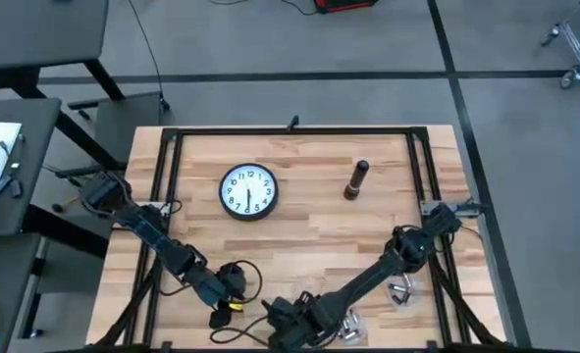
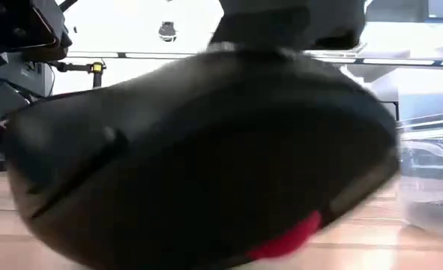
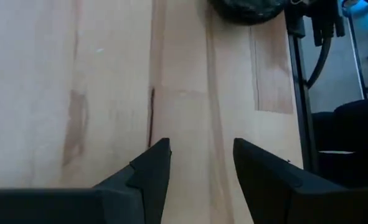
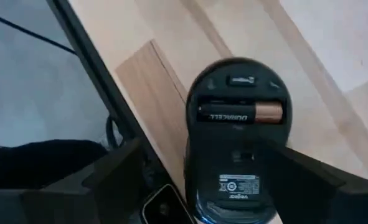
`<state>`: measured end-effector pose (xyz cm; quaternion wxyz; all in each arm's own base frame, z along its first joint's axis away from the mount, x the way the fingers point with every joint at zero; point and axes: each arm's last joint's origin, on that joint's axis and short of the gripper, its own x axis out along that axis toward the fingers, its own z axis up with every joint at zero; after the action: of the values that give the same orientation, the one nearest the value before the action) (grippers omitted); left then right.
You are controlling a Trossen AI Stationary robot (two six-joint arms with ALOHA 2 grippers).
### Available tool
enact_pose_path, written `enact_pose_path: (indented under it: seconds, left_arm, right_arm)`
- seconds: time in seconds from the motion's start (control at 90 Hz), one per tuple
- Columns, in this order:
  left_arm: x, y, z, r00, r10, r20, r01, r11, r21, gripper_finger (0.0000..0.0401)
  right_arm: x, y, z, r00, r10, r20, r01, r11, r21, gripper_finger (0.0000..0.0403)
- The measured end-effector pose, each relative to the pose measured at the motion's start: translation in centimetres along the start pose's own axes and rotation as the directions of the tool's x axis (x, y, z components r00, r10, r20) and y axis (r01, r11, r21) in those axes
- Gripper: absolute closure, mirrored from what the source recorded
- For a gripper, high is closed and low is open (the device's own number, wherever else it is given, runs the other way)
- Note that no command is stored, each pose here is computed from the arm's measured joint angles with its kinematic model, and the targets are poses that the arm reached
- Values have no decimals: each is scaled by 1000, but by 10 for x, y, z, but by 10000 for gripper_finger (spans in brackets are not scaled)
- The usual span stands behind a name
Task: Insert battery
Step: Adjust the black computer mouse
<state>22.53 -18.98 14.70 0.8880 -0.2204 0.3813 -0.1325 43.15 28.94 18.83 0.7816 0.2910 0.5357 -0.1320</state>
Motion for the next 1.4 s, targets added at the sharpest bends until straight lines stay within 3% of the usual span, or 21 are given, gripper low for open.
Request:
enact_pose_path:
  seconds: [0.122, 0.211, 0.567, 0.911, 1.156, 1.4]
  left_arm:
    - [0, 1, -1, 1000, 6, -5, -6, 1000, 1, 246]
    - [0, 1, -1, 1000, 8, -7, -8, 1000, 7, 246]
    - [0, 0, 0, 1000, 5, -2, -5, 1000, 12, 246]
    - [0, -2, 2, 1000, -20, 24, 21, 1000, -9, 246]
    - [2, -1, 1, 999, -11, 33, 11, 1000, -17, 246]
    - [7, 1, -2, 1000, 1, 25, -1, 999, -35, 246]
  right_arm:
    - [7, -8, -3, 997, -71, 3, 71, 997, -16, 113]
    - [10, -9, -4, 998, -68, 2, 68, 997, -48, 113]
    - [30, 0, -8, 993, 116, 6, -113, 978, -176, 113]
    - [45, -13, 4, 991, 130, 3, -130, 988, -90, 111]
    - [53, -16, 16, 988, 141, 66, -118, 955, -270, 111]
    - [63, -17, 14, 990, 119, 77, -82, 924, -373, 112]
